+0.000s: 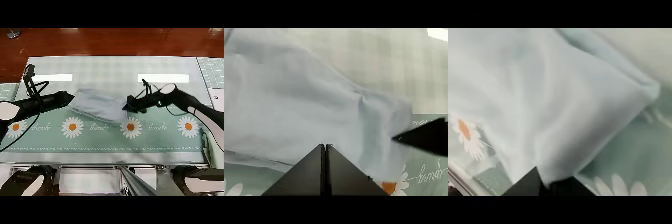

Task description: Fold the shirts.

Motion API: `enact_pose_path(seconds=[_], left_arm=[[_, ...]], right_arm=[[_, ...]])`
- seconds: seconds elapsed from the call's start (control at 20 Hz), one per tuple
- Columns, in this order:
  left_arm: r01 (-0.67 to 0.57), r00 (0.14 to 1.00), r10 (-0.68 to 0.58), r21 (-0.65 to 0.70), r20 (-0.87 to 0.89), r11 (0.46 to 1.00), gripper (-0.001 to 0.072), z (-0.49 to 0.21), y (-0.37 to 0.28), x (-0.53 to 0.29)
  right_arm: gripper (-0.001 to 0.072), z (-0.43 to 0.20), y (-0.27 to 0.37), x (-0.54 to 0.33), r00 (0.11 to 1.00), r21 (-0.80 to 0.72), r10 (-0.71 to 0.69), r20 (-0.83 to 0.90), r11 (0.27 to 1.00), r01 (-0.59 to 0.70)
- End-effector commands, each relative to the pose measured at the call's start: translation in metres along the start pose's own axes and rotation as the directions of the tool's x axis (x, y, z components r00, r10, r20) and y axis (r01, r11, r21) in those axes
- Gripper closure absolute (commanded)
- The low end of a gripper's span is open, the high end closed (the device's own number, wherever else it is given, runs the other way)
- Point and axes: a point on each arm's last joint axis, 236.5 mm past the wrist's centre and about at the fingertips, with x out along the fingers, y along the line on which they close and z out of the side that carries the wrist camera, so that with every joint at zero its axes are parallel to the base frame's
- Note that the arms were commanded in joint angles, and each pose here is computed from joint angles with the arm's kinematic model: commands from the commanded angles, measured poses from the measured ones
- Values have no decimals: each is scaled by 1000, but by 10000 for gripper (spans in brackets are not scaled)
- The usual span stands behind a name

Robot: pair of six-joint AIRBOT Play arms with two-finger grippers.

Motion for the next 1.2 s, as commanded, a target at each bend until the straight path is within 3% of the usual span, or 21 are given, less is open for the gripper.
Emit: enact_pose_path(seconds=[0.0,0.15,0.35,0.6,0.8,0.95,1.15], left_arm=[[0,1000,0,2,0,1000,685,0,0,0],[1,1000,-1,3,-2,1000,685,-1,-1,0],[7,999,-7,4,-41,1000,685,-10,-2,0],[22,992,-18,33,-127,999,685,-32,-3,-1],[23,991,-19,33,-132,999,685,-33,-3,-1],[8,998,-6,34,-55,999,685,-15,0,1],[-4,1000,4,35,7,999,684,0,2,1]], right_arm=[[688,38,34,-50,986,-222,-164,41,960,169],[688,85,75,-121,951,-299,-226,211,911,283],[688,114,86,-225,897,-236,-251,364,907,350],[688,104,35,-348,812,3,-333,479,926,378],[688,60,-21,-427,754,229,-441,486,898,377],[688,1,-67,-473,681,415,-607,410,789,453],[688,-75,-102,-504,579,637,-731,362,647,418]])
